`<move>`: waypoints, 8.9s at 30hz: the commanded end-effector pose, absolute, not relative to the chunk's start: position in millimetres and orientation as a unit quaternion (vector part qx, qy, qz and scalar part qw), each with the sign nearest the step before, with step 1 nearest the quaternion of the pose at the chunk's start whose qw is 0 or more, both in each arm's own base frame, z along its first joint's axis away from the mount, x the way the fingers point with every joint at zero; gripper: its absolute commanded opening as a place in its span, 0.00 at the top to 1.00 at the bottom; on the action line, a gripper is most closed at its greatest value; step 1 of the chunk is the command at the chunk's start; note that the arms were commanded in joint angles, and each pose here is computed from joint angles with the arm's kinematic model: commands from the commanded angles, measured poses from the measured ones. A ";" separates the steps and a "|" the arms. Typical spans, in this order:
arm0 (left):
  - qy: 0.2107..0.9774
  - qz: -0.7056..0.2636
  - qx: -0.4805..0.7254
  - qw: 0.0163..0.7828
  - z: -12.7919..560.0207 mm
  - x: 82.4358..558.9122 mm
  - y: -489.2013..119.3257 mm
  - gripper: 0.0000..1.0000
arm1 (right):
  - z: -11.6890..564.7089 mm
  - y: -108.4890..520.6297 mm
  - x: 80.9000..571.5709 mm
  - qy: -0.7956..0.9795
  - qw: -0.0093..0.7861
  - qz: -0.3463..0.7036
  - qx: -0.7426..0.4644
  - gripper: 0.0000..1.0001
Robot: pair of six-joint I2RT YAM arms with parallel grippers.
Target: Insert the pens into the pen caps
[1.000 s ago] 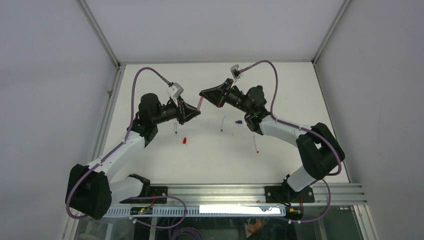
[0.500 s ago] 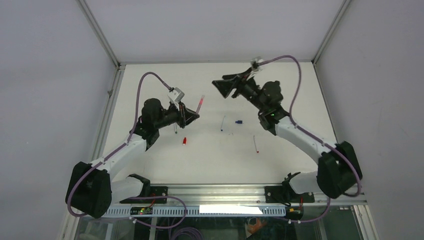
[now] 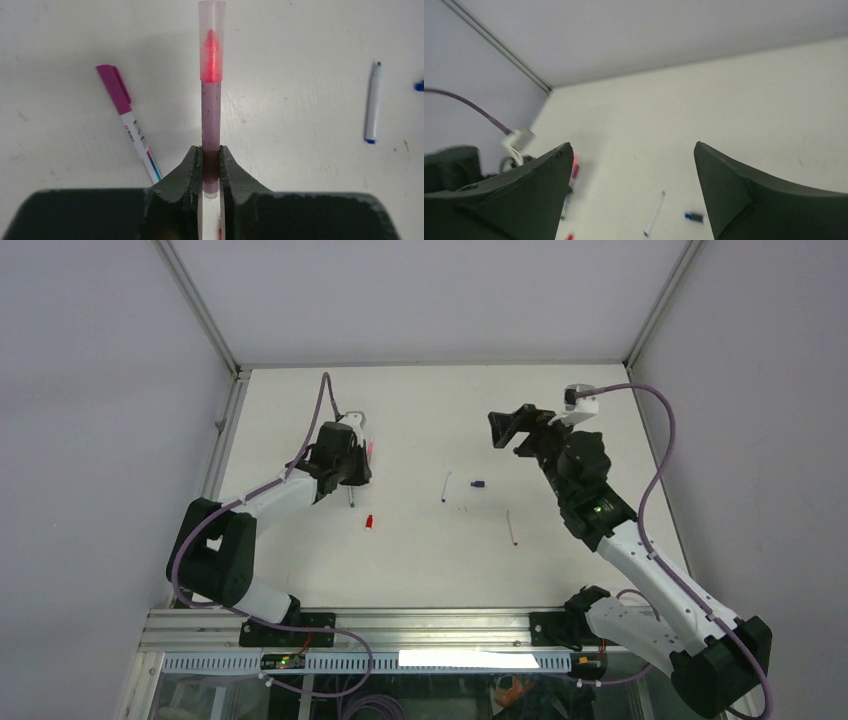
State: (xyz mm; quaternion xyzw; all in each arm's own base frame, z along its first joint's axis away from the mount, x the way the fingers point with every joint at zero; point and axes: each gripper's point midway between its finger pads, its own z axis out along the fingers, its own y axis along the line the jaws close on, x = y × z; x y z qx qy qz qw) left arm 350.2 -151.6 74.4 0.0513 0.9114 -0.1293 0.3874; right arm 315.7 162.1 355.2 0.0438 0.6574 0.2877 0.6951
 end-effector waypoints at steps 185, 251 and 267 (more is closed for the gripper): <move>0.774 -0.384 0.099 0.493 159.1 335.6 -256.8 1.00 | 196.8 374.5 328.8 0.821 0.382 0.420 -0.060 0.86; 0.843 -0.204 0.175 0.467 134.8 296.1 -199.0 1.00 | 108.9 205.2 339.2 0.794 0.100 0.157 0.578 0.29; 0.848 -0.199 0.175 0.459 128.2 297.5 -198.9 1.00 | 54.0 200.1 359.5 0.778 0.078 0.134 0.608 0.56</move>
